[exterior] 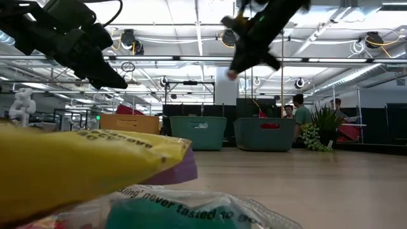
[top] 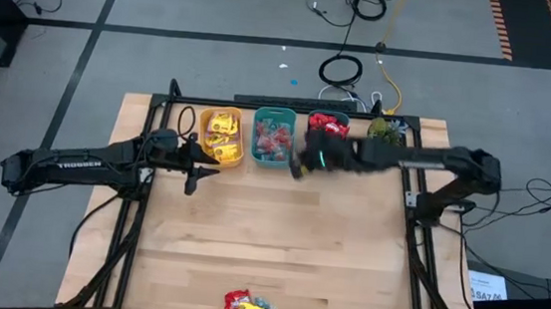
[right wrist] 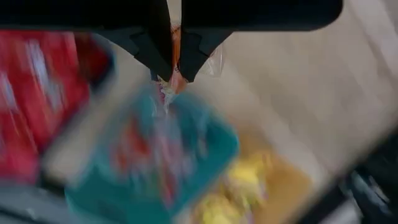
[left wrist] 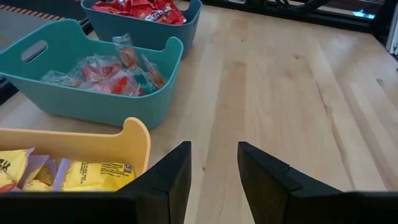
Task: Sort candy
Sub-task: Put the light orange gummy candy into the green bin, then put the red candy into the blue bin
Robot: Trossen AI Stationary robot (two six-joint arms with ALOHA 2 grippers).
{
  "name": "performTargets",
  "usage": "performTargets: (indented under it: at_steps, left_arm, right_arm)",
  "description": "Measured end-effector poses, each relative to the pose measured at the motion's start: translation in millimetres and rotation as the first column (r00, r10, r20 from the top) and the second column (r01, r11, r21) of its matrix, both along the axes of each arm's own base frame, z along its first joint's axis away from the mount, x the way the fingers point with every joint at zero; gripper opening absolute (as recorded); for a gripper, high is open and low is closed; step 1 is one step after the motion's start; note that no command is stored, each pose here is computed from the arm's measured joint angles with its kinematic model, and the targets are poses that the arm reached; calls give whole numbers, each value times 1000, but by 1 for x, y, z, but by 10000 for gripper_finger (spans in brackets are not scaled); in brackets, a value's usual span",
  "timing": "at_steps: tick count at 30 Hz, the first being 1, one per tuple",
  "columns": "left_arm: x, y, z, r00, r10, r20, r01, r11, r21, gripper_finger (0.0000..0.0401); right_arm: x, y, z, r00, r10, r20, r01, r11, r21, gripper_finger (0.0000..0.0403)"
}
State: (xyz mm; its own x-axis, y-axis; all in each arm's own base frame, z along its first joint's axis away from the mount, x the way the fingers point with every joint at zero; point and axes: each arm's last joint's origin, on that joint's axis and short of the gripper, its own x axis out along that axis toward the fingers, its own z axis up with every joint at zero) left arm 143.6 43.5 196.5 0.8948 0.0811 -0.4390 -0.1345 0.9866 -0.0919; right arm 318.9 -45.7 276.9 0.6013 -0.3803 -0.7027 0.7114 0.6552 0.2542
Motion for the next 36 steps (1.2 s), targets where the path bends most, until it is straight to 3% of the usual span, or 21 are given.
performTargets:
  at_steps: [6, 13, 20, 27, 32, 36]
  left_arm:
    - [0, 0, 0, 1000, 1, 0, -1, 1000, 0, 139]
    - [0, 0, 0, 1000, 1, 0, -1, 1000, -1, 139]
    - [0, 0, 0, 1000, 1, 0, -1, 1000, -2, 139]
    - [0, 0, 0, 1000, 2, 1, -2, 1000, -5, 139]
    - [0, 0, 1, 998, 58, 14, -56, 992, -115, 139]
    - [0, 0, 1, 997, 70, 17, -67, 988, -138, 139]
  right_arm:
    - [24, -84, -22, 994, 46, 95, -31, 988, -151, 0]
    - [46, -127, -48, 972, 88, 217, -30, 966, -258, 36]
    - [49, -141, -55, 972, 89, 219, -38, 974, -224, 124]
    - [52, -143, -42, 968, 129, 217, -63, 957, -284, 218]
    - [55, -144, -32, 974, 127, 189, -73, 961, -268, 253]
    - [54, -143, -21, 989, 120, 86, -101, 974, -205, 260]
